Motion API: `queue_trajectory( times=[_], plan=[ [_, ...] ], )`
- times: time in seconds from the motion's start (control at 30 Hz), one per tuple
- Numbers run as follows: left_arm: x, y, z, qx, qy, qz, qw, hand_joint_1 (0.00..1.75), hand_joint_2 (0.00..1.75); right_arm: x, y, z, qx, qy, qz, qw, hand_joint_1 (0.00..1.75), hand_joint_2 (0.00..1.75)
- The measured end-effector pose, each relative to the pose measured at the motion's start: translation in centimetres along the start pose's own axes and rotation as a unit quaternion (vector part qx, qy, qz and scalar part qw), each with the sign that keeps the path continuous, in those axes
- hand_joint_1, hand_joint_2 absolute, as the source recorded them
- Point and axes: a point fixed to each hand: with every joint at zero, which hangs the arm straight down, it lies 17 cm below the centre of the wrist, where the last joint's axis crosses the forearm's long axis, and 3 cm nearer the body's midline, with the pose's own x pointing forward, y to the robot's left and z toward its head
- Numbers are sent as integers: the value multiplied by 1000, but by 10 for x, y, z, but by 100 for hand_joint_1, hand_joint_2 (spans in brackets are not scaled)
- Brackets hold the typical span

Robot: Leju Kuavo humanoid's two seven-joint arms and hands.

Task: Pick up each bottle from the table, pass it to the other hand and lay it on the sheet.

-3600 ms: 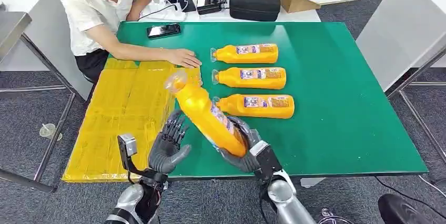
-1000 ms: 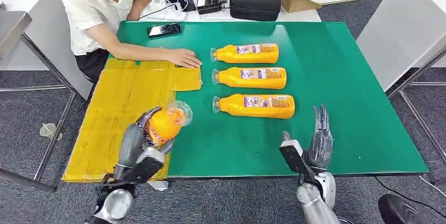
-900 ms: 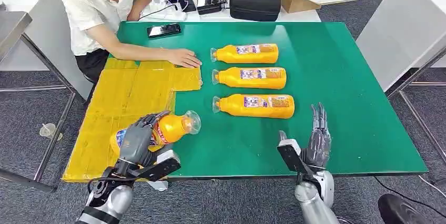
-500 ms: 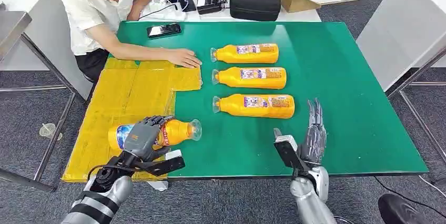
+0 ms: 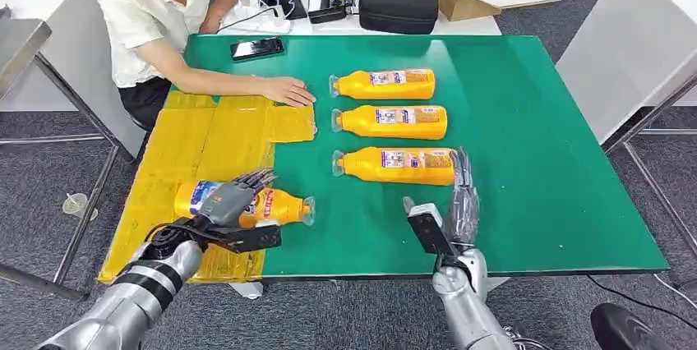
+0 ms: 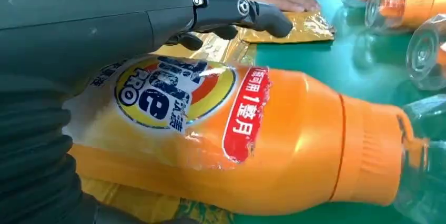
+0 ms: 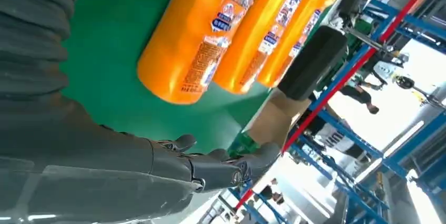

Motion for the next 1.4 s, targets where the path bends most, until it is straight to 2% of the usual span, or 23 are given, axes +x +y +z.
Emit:
queue_trajectory(
  times=[0.33,0.57,0.63,0.83,0.93,1.03,1.2,1.4],
  plan=[
    [-4,7,-3,-1,4,26,1000,0,175,7,7,-14,25,-28,23,999,0,175],
    [25,22,-2,47,-40,56,997,0,175,-3,21,-19,80,-41,96,991,0,175],
    [40,25,0,70,-56,57,994,0,175,-10,21,-23,100,-46,129,986,0,175],
    [114,50,15,139,-140,52,979,0,175,-47,21,-33,178,-33,207,961,0,175],
    [147,66,27,173,-188,81,963,0,175,-65,28,-31,231,-16,230,945,0,175],
    [168,88,40,222,-215,106,945,0,175,-80,34,-26,272,0,249,930,0,175],
    [178,126,61,313,-216,133,915,0,175,-99,44,-12,328,36,259,907,0,175],
    [177,140,73,345,-209,151,902,0,175,-115,46,1,364,59,270,889,0,175]
  ],
)
